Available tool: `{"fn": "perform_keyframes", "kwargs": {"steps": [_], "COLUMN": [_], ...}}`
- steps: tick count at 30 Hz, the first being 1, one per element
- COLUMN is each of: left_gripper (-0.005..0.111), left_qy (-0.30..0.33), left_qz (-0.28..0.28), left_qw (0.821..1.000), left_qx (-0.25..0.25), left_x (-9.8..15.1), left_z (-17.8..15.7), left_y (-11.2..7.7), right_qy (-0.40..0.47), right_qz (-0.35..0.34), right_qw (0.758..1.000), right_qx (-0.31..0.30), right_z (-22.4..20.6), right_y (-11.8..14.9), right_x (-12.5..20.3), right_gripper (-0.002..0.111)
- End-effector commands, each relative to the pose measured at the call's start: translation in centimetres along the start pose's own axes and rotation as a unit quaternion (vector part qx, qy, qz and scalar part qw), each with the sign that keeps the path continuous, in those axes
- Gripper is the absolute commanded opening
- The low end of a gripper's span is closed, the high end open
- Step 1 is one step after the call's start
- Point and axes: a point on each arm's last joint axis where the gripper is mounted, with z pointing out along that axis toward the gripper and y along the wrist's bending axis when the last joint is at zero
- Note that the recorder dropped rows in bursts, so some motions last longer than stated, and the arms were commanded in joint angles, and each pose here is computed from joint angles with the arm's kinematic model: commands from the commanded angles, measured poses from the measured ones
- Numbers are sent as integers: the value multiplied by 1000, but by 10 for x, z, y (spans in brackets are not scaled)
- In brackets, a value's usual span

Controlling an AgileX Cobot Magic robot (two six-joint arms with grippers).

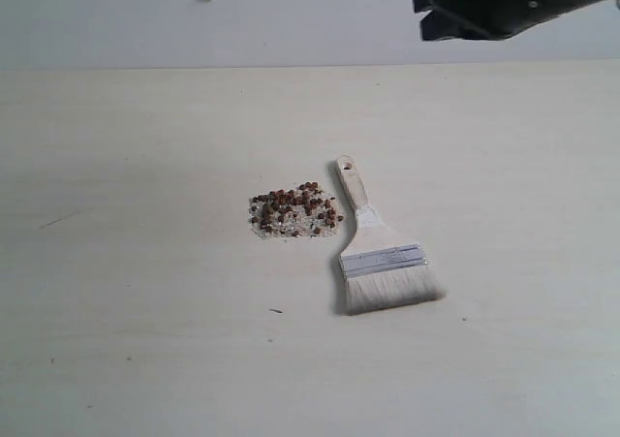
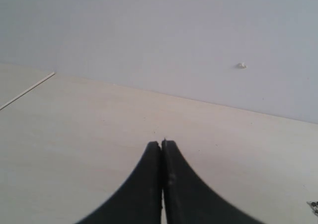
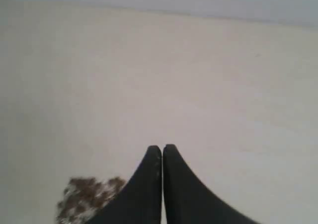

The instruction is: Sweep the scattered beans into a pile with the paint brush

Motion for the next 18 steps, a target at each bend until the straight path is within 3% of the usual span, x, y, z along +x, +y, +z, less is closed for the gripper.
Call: {"fn": "perform_keyframes", "kwargs": {"steps": [1,4,7,11,18], "left_gripper": [0,0,0,0,0], "left_qy": [-1,-1,-1,-1,-1], "left_qz": [-2,-2,-2,-2,-2], "left_qw": [1000,1000,1000,1000,1000], "left_qx": [4,4,4,4,4], "left_x": [1,1,1,1,1], "left_z": [0,0,0,0,0], "left_y": [0,0,0,0,0], "right_qy": [-129,-187,-208,-234,-306], "right_qz": [-9,-17,-25,-28,14], "right_qw": [982,962,954,946,933], "right_qx": [137,198,215,220,190], "right_z": [-63,-101,-127,-154,-184], "right_y": [5,10,15,19,27], "right_x": [29,67,102,145,189], "right_gripper": [0,0,0,0,0]}}
